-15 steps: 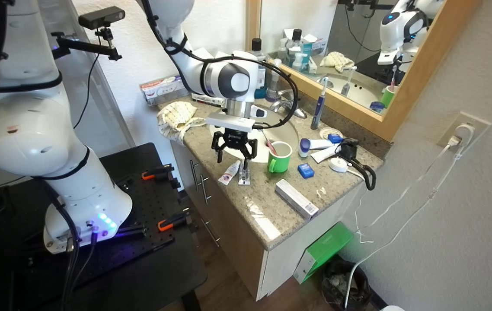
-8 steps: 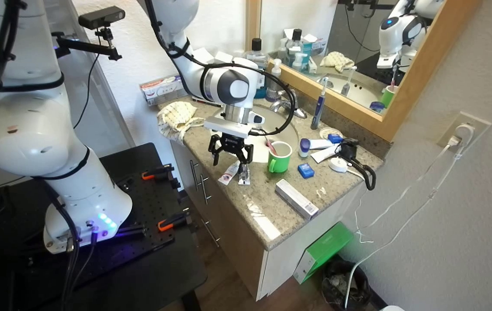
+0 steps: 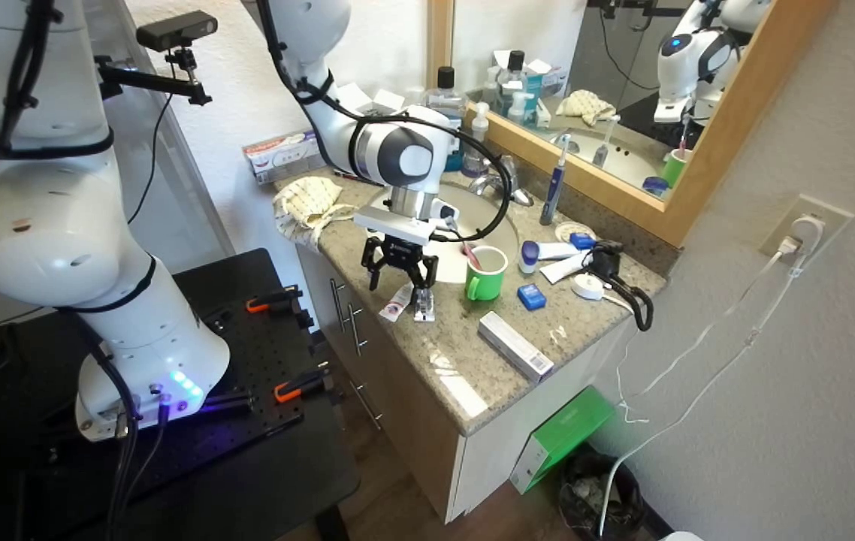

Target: Pick up the tube of the object and put it in the cup

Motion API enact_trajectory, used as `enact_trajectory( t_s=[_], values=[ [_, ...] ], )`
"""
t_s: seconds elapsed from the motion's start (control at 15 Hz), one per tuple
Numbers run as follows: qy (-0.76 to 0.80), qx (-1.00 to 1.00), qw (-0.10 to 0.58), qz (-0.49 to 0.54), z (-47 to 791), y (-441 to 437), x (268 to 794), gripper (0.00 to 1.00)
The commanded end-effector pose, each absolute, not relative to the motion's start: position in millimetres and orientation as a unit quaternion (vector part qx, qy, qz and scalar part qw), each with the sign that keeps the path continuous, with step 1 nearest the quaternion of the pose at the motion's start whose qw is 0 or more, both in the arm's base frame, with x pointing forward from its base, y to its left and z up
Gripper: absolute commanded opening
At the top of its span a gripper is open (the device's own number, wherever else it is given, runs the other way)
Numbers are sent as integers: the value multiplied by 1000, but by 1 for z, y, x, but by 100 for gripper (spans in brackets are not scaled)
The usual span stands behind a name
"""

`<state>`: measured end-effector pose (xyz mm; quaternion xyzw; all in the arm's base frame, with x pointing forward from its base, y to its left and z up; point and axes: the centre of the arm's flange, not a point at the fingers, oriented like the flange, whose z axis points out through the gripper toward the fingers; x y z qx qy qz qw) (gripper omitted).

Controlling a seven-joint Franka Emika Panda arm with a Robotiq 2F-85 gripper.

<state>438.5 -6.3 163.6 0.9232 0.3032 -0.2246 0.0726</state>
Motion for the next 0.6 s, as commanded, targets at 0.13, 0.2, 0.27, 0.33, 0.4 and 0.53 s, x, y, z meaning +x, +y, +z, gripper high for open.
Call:
enact_trajectory(
  t_s=[0.13, 0.2, 0.27, 0.33, 0.4, 0.53],
  values=[
    [296, 927, 70, -219, 161, -5, 446, 95],
    [295, 927, 70, -220, 161, -5, 447, 93],
    [295, 927, 70, -221, 160, -6, 448, 92],
    [294, 927, 69, -221, 160, -7, 449, 89],
    [294, 927, 69, -222, 159, -7, 450, 84],
    [294, 927, 69, -222, 159, -7, 452, 79]
  ],
)
